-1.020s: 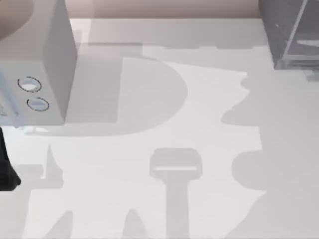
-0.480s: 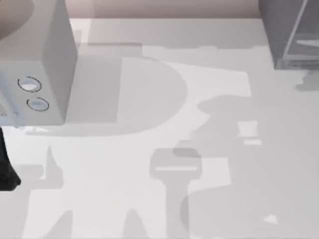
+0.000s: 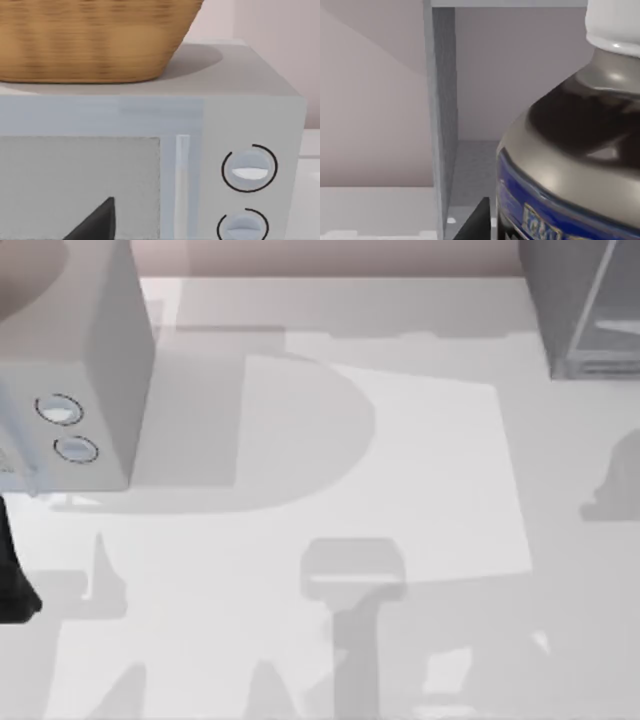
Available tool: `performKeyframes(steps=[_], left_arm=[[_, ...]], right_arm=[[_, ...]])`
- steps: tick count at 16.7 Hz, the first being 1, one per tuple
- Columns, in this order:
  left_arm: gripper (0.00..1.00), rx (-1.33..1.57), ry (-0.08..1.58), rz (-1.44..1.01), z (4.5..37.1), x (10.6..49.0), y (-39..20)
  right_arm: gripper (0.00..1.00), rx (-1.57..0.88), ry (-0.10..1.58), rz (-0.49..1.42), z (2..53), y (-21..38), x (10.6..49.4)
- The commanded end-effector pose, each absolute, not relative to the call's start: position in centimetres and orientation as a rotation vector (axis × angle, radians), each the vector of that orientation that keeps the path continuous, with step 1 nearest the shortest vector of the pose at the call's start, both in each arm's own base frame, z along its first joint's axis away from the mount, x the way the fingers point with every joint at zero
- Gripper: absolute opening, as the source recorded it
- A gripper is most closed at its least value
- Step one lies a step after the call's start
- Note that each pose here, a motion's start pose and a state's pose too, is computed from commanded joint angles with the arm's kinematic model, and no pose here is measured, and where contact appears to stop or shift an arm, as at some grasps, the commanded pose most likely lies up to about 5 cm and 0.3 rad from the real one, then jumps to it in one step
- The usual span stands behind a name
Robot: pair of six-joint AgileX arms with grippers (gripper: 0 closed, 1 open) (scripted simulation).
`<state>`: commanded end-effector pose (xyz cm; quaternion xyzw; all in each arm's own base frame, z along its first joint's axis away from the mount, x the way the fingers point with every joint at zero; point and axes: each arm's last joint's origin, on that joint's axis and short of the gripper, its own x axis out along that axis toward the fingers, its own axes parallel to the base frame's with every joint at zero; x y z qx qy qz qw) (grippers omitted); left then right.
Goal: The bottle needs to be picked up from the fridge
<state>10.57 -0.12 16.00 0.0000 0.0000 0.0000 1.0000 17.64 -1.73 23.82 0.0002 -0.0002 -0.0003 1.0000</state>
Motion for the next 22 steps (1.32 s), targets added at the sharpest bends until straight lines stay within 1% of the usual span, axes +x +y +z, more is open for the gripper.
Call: performKeyframes(steps=[3, 7, 11, 17, 19, 22], left_arm=[[1.0, 0.0, 0.0, 0.0, 16.0, 10.6, -0.1], [1.0, 0.0, 0.0, 0.0, 16.0, 10.6, -0.1], [1.0, 0.0, 0.0, 0.0, 16.0, 10.6, -0.1], [1.0, 0.0, 0.0, 0.0, 16.0, 10.6, -0.1], [1.0, 0.0, 0.0, 0.0, 16.0, 10.6, -0.1], [1.0, 0.0, 0.0, 0.0, 16.0, 10.6, -0.1]], right_arm=[[0.0, 0.003, 0.0, -0.002, 21.3, -0.9, 13.7], [0.0, 0.003, 0.001, -0.001, 17.8, -0.3, 11.2], [0.0, 0.0, 0.001, 0.0, 16.1, -0.1, 10.6], [0.0, 0.002, 0.001, -0.001, 16.0, -0.1, 10.6], [0.0, 0.001, -0.008, 0.0, 16.7, 0.0, 10.7], [0.0, 0.001, -0.038, 0.001, 19.1, 0.5, 11.2]])
